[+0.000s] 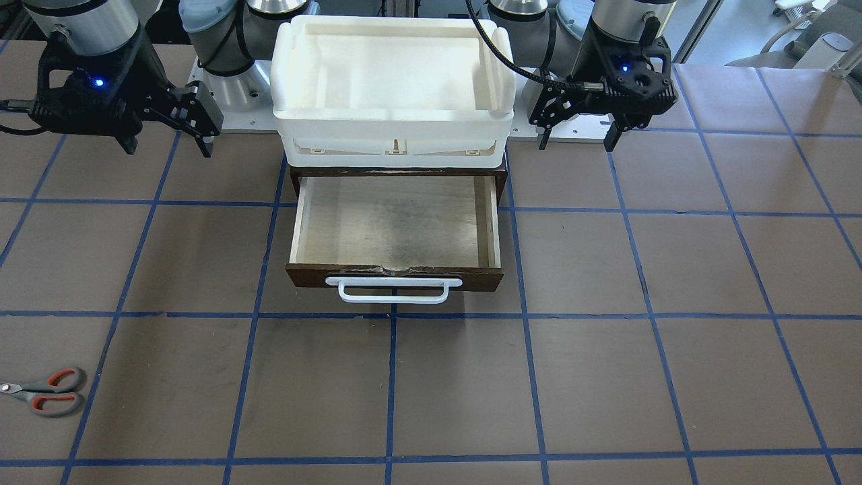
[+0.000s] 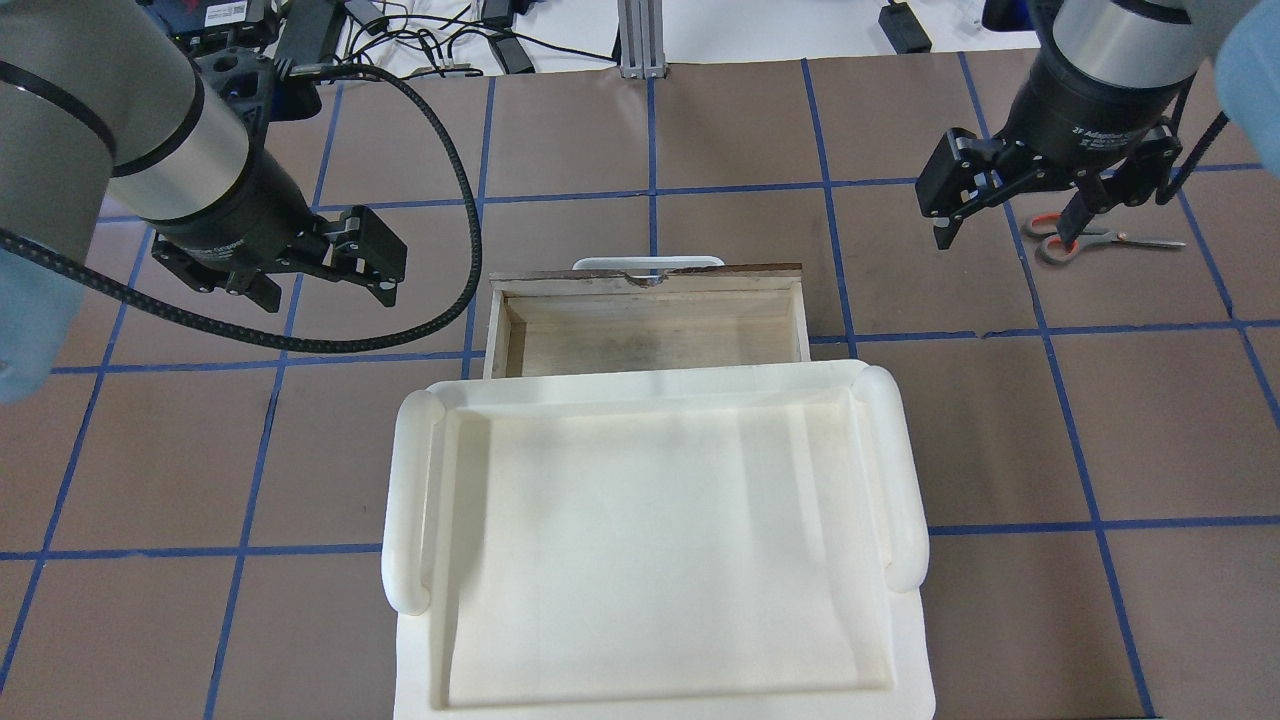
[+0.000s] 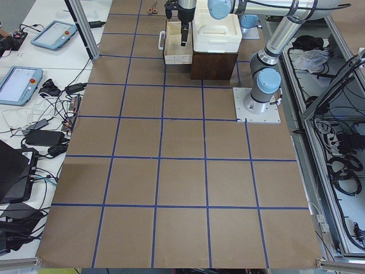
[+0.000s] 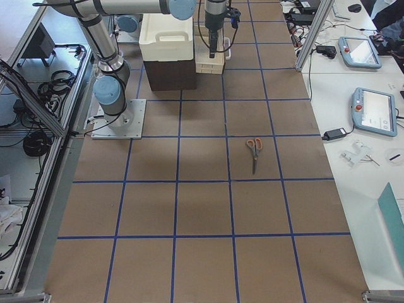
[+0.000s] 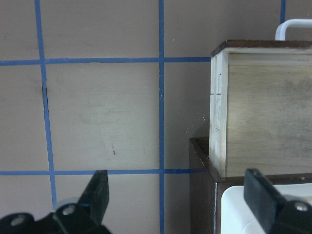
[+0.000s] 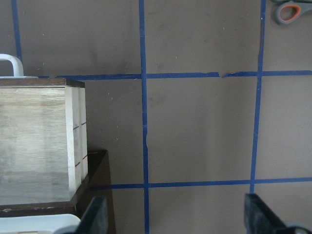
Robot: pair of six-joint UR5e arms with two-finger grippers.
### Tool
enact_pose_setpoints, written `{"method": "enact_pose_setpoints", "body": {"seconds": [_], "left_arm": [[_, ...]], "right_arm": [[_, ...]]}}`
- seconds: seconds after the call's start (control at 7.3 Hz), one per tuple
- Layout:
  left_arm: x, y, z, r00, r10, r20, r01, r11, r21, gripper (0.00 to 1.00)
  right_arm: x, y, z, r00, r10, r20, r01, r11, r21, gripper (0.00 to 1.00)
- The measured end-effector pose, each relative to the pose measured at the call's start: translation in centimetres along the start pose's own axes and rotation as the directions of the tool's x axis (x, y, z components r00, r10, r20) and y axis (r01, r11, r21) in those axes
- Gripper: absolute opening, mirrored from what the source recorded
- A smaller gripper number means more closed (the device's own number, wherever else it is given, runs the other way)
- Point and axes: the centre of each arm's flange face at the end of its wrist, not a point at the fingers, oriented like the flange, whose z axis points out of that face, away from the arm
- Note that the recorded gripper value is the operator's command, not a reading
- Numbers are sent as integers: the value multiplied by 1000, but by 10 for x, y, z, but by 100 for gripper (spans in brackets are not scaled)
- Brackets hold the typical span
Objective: Put scissors in drawer and close it
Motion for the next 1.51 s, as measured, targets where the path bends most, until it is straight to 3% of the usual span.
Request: {"method": "enact_pose_setpoints", "body": {"seconds": [0.27,0.41,0.69,0.82,1.1,1.23,1.51], "left_arm": [[0,0,0,1000,-1,0,1,1000,0,100],[0,0,0,1000,-1,-1,1,1000,0,100],[0,0,0,1000,-1,-1,1,1000,-1,100],[0,0,1,1000,-1,-1,1,1000,-1,100],[0,0,1,1000,-1,-1,1,1000,-1,100],[0,0,1,1000,-1,-2,1,1000,-1,100],[0,1,1,1000,-1,-3,1,1000,-2,100]], "right_arm": [[8,-2,1,1000,-7,-10,7,1000,-5,100],[19,-7,4,997,-76,-9,76,997,-6,100],[79,-24,16,952,-305,13,306,952,-11,100],[112,-35,25,915,-403,16,403,915,-4,100],[154,-64,50,764,-645,-13,645,764,13,100],[162,-74,61,709,-705,-16,705,709,16,100],[179,-103,92,645,-763,-41,764,644,28,100]]}}
